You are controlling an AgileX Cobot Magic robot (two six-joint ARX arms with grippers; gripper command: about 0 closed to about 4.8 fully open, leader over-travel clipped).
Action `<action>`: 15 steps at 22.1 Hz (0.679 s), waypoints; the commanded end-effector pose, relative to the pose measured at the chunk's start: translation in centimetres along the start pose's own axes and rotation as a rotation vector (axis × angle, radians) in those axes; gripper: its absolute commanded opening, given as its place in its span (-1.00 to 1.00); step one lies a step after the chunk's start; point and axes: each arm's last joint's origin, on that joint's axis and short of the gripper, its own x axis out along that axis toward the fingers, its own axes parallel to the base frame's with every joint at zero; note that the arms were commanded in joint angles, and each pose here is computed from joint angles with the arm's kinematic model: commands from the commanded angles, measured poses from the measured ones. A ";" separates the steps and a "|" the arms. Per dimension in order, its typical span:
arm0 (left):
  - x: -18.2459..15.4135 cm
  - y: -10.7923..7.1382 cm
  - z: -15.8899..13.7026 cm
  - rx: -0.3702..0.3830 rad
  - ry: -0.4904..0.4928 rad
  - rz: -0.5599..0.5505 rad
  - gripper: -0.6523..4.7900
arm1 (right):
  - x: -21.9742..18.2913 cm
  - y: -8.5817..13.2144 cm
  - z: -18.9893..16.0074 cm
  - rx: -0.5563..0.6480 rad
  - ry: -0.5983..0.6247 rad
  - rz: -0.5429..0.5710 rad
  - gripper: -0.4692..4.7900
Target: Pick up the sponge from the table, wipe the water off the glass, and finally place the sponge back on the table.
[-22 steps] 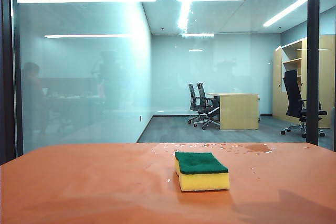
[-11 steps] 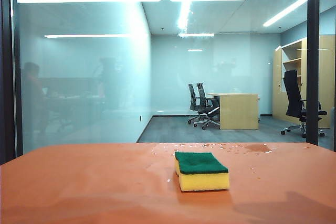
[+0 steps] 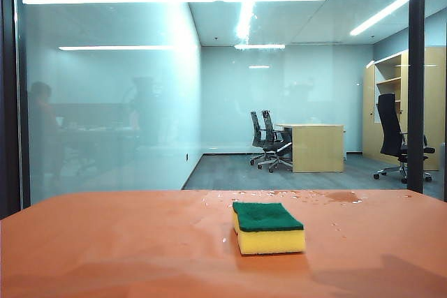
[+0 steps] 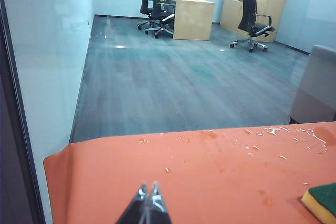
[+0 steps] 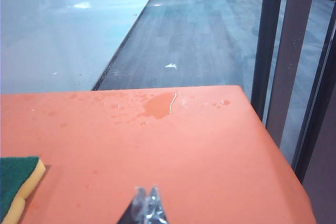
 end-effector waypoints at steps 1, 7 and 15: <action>0.0 0.0 0.1 -0.003 0.001 -0.001 -0.78 | 0.0 0.0 0.0 -0.004 -0.010 0.002 -0.84; 0.0 0.0 0.0 -0.004 0.005 -0.002 -0.78 | 0.0 0.0 0.0 -0.004 -0.006 0.001 -0.84; 0.0 0.0 0.0 -0.005 0.005 -0.001 -0.78 | 0.0 0.0 0.0 -0.004 -0.006 0.001 -0.84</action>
